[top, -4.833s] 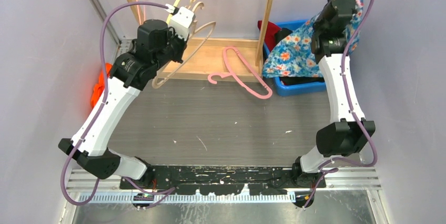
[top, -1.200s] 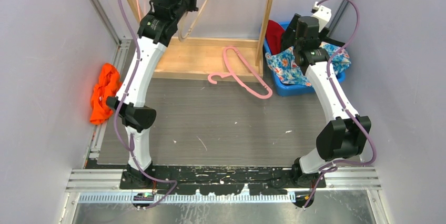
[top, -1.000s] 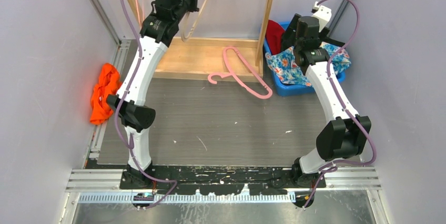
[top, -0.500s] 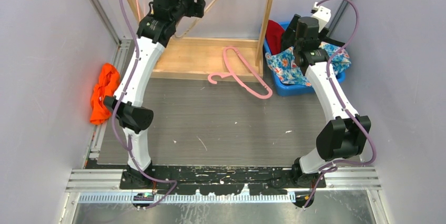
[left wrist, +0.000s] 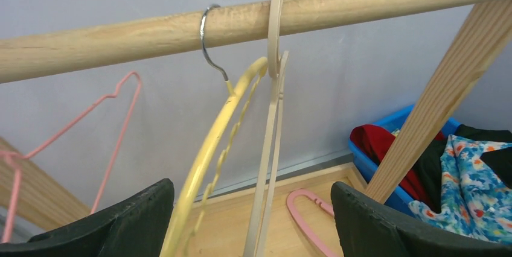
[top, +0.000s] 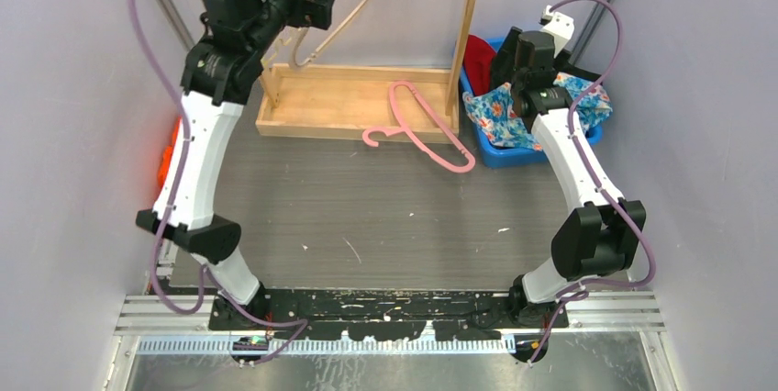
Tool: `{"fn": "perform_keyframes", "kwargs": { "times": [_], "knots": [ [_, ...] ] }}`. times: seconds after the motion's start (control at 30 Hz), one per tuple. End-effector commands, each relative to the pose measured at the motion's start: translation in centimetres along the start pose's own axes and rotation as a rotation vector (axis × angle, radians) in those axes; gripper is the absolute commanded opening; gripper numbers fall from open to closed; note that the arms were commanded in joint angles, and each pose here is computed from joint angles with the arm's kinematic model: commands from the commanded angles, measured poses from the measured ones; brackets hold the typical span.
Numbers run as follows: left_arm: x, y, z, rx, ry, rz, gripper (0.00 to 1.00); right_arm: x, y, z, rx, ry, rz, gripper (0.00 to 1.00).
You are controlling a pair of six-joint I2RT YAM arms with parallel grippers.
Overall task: Remove the skirt from the hanger
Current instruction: Place the hanger at the clothesline.
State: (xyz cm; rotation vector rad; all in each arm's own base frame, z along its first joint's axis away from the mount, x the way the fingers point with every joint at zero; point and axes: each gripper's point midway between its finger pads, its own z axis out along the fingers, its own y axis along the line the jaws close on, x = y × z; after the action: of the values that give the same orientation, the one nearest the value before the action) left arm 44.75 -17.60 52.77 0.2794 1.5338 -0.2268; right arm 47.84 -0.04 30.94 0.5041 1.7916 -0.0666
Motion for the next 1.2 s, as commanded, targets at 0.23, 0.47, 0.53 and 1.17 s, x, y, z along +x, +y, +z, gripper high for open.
{"fn": "perform_keyframes", "kwargs": {
  "times": [0.23, 0.47, 0.53, 1.17],
  "knots": [
    [-1.8, -3.4, -9.4, 0.197, -0.007, -0.093, 0.99, -1.3, 1.0, 0.2, -0.030, -0.044, 0.000, 0.85],
    [3.7, -11.0, -12.5, 0.430, 0.142, -0.112, 0.99, -0.4, 1.0, -1.1, -0.047, -0.024, -0.061, 0.84],
    [6.3, -11.8, -13.1, 0.444, 0.212, -0.092, 1.00, 1.0, 1.8, -2.3, -0.067, -0.008, -0.151, 0.84],
    [17.3, -12.1, -15.1, 0.392, 0.427, -0.053, 1.00, 11.6, 8.8, -10.8, -0.314, 0.231, -0.577, 0.82]
  ]
}}
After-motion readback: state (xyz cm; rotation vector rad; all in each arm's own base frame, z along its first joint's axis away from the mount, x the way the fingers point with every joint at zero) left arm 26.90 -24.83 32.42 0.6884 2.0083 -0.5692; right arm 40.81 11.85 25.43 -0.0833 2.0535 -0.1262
